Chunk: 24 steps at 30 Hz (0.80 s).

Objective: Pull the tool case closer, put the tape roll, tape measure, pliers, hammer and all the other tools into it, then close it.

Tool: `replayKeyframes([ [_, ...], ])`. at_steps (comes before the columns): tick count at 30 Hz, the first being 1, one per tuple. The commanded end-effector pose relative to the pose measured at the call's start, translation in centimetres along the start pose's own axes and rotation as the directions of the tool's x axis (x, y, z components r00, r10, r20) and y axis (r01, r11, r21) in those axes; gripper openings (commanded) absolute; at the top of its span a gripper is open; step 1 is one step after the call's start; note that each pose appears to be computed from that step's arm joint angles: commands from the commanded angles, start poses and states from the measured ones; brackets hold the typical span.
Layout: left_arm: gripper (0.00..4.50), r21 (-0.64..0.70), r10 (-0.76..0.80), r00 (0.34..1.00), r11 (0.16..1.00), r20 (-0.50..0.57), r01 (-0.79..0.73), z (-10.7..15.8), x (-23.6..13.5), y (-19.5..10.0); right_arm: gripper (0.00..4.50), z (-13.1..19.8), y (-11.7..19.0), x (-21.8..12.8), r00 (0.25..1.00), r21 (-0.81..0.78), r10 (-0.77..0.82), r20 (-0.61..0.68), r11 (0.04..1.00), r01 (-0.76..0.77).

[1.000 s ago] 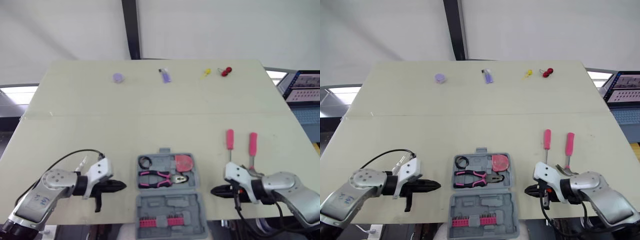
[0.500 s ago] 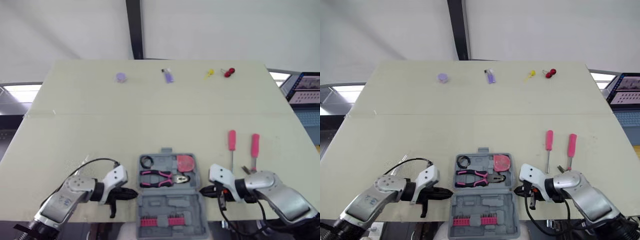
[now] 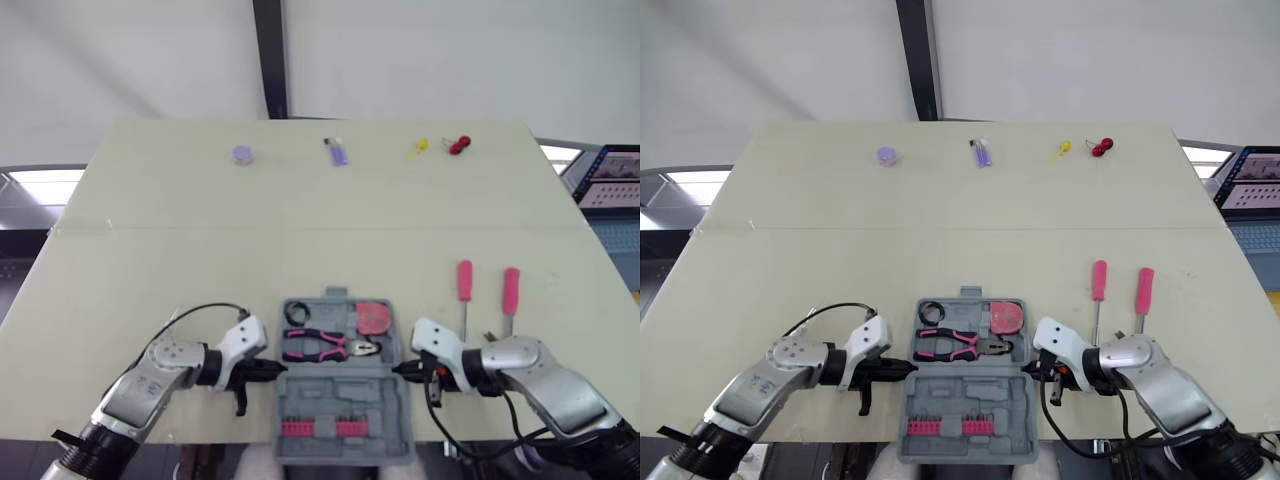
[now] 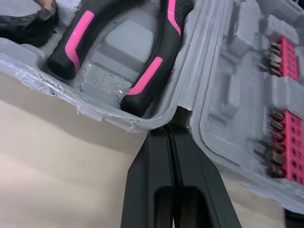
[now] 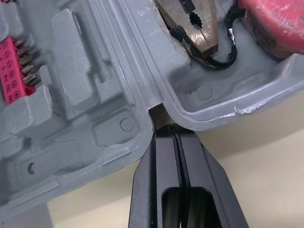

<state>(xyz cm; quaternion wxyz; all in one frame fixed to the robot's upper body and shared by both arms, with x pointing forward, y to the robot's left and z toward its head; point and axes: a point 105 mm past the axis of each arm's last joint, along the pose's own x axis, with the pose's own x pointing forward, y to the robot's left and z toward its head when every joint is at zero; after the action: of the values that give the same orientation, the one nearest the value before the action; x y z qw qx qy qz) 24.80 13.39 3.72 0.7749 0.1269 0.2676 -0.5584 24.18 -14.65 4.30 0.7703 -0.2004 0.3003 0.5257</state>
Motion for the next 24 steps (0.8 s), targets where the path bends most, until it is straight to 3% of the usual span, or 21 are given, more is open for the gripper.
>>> replayKeyframes([
  [1,0.00,0.056,0.008,0.999,0.998,0.045,-0.011,1.7,-0.1,0.5,0.02,1.4,-0.2,0.1,0.999,-0.024,-0.007,0.052,1.000,0.008],
  [24,0.00,0.106,0.054,0.994,0.992,0.093,-0.063,2.6,0.4,2.2,0.02,2.8,-3.0,0.7,0.992,-0.054,-0.095,0.080,0.994,0.100],
])
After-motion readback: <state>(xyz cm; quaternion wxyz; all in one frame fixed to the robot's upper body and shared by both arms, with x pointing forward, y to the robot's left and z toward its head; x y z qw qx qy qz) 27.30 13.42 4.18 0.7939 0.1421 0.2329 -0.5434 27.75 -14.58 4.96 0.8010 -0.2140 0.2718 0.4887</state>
